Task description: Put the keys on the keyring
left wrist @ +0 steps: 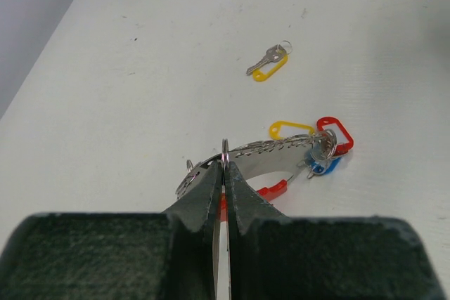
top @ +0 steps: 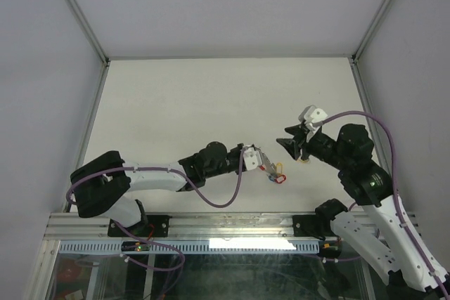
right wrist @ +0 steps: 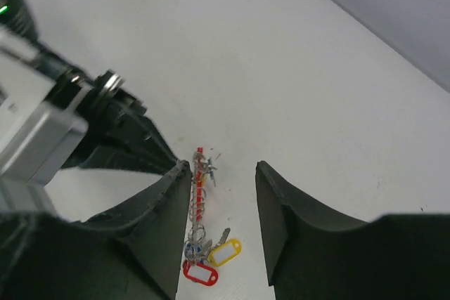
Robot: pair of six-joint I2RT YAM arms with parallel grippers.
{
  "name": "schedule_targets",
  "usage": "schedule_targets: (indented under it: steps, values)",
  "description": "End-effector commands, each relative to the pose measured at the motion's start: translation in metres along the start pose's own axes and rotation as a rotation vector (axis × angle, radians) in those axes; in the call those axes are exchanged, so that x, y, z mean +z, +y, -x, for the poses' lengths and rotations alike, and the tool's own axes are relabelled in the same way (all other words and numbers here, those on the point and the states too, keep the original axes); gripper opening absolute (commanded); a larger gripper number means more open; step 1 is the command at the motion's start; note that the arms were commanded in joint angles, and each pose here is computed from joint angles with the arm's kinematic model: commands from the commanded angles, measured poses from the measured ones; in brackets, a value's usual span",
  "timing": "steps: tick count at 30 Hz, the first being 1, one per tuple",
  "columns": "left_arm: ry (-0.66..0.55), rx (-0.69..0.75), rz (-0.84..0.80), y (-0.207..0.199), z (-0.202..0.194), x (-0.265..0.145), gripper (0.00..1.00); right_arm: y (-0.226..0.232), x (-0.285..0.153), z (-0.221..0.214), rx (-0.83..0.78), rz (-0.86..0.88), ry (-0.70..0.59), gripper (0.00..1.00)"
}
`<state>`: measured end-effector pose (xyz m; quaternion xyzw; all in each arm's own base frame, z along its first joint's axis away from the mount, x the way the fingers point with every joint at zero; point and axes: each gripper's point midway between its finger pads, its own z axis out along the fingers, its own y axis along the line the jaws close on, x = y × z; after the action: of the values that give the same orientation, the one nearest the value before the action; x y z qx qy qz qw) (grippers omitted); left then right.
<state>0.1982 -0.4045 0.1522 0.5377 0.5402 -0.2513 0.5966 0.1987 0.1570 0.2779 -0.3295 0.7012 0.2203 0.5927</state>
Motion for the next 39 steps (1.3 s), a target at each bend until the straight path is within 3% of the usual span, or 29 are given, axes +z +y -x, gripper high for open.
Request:
schedule_targets:
  steps: [1,10,20,29,39]
  values:
    - [-0.084,-0.017,-0.127,-0.008,0.031,-0.009,0.0,0.058,-0.015,-0.002,-0.218,0.396,0.016,0.44]
    - [-0.146,-0.004,-0.148,-0.002,0.037,-0.025,0.0,0.066,-0.006,-0.045,-0.401,0.545,0.075,0.41]
    - [-0.141,0.009,-0.167,0.019,0.032,-0.045,0.0,0.068,0.028,-0.054,-0.421,0.603,0.063,0.4]
    - [-0.133,0.017,-0.229,0.012,0.03,-0.044,0.0,0.071,0.06,-0.072,-0.504,0.609,0.122,0.39]
    - [-0.14,0.017,-0.225,0.012,0.03,-0.046,0.0,0.076,0.063,-0.086,-0.497,0.619,0.142,0.37]
